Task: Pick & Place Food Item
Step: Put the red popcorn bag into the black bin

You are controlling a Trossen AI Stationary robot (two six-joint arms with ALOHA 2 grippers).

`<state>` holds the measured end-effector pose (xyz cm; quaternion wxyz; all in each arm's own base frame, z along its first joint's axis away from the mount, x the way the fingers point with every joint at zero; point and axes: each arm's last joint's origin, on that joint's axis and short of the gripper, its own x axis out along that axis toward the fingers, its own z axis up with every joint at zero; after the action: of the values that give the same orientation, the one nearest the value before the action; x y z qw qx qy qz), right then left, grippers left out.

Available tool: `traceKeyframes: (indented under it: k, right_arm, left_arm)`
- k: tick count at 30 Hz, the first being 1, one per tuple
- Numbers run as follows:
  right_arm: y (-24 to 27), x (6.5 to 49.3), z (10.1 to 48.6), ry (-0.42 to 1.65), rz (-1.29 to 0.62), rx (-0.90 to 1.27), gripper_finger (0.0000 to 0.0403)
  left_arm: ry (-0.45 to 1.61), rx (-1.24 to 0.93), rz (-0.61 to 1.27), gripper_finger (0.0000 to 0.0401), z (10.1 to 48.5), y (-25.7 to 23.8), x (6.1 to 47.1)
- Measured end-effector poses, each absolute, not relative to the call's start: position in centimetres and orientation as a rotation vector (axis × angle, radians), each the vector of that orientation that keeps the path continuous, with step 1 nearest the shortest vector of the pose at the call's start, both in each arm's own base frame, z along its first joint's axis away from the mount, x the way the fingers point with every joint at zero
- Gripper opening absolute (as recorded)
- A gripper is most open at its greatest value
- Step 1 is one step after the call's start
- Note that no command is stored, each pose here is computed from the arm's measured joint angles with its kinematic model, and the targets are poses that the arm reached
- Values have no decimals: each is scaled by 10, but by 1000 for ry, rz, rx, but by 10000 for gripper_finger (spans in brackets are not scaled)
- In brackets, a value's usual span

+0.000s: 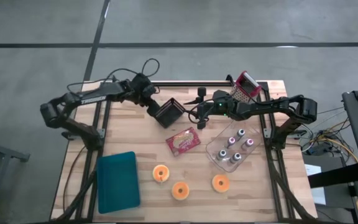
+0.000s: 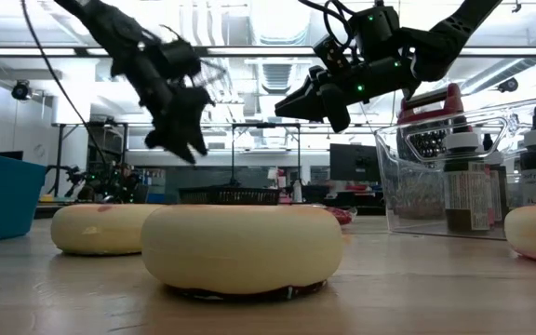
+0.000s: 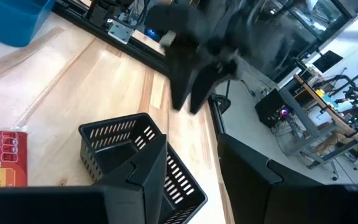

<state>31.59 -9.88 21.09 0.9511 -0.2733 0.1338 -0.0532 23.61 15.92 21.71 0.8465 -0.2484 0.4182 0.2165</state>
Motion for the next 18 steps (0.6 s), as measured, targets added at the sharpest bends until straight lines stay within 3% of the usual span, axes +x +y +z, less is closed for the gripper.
traceKeyframes:
  k: [6, 10, 14, 18]
  right_arm:
    - [-99, 316, 211, 272, -108, -555, 139]
    - [-99, 316, 211, 272, -108, -555, 139]
    - [-99, 316, 211, 272, -108, -556, 139]
    - [-99, 316, 211, 272, -108, -557, 139]
  left_arm:
    - [846, -172, 345, 234, 245, 116, 245]
    - [871, 147, 372, 234, 249, 68, 261]
    - [903, 435, 355, 234, 238, 15, 274]
    - [890, 564, 318, 234, 219, -20, 279]
